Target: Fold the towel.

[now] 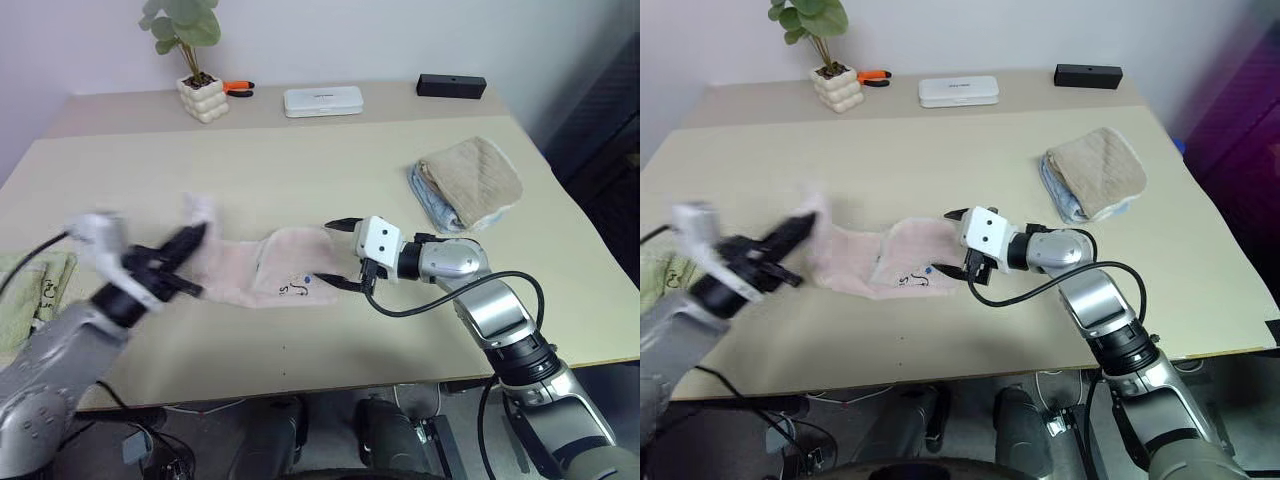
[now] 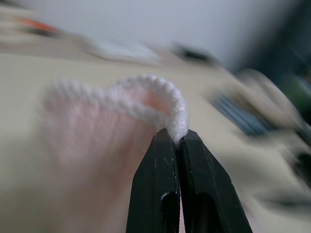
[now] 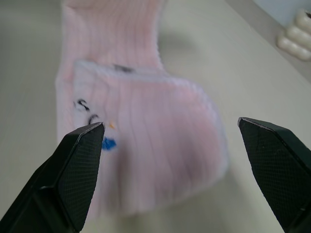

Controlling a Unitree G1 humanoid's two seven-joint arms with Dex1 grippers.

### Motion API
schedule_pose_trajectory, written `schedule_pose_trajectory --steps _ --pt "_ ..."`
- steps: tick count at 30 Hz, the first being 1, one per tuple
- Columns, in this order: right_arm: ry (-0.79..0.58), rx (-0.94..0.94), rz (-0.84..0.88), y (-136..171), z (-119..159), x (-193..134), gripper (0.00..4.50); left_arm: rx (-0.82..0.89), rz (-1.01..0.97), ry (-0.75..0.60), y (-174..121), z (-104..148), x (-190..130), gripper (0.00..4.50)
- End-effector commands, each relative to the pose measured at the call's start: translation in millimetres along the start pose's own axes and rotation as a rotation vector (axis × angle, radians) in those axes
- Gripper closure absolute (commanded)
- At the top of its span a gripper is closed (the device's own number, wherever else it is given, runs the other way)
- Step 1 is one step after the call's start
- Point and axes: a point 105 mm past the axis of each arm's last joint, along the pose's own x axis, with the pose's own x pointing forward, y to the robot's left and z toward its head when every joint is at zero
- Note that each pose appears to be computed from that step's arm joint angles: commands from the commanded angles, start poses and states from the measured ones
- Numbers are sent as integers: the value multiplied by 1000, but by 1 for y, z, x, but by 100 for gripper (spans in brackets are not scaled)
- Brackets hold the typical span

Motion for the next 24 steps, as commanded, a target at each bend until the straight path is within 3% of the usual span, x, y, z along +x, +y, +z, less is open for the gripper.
schedule_pose_trajectory --steps 1,5,10,19,22,24 --pt "8 -35 -49 -9 0 -8 0 57 -173 103 -23 -23 15 446" --pt "27 -39 -79 -11 -3 -15 0 75 -259 148 -31 -44 34 446" --pt "52 -34 -95 -8 -9 -21 0 36 -351 122 -46 -46 53 446" --pt "68 -31 -107 -8 -13 -23 0 23 -450 189 -61 -57 59 446" --pt "74 -30 -111 -9 -15 -23 0 8 -424 200 -54 -56 56 356" --pt "86 -34 -116 -11 -17 -25 0 16 -394 233 -45 -57 47 260"
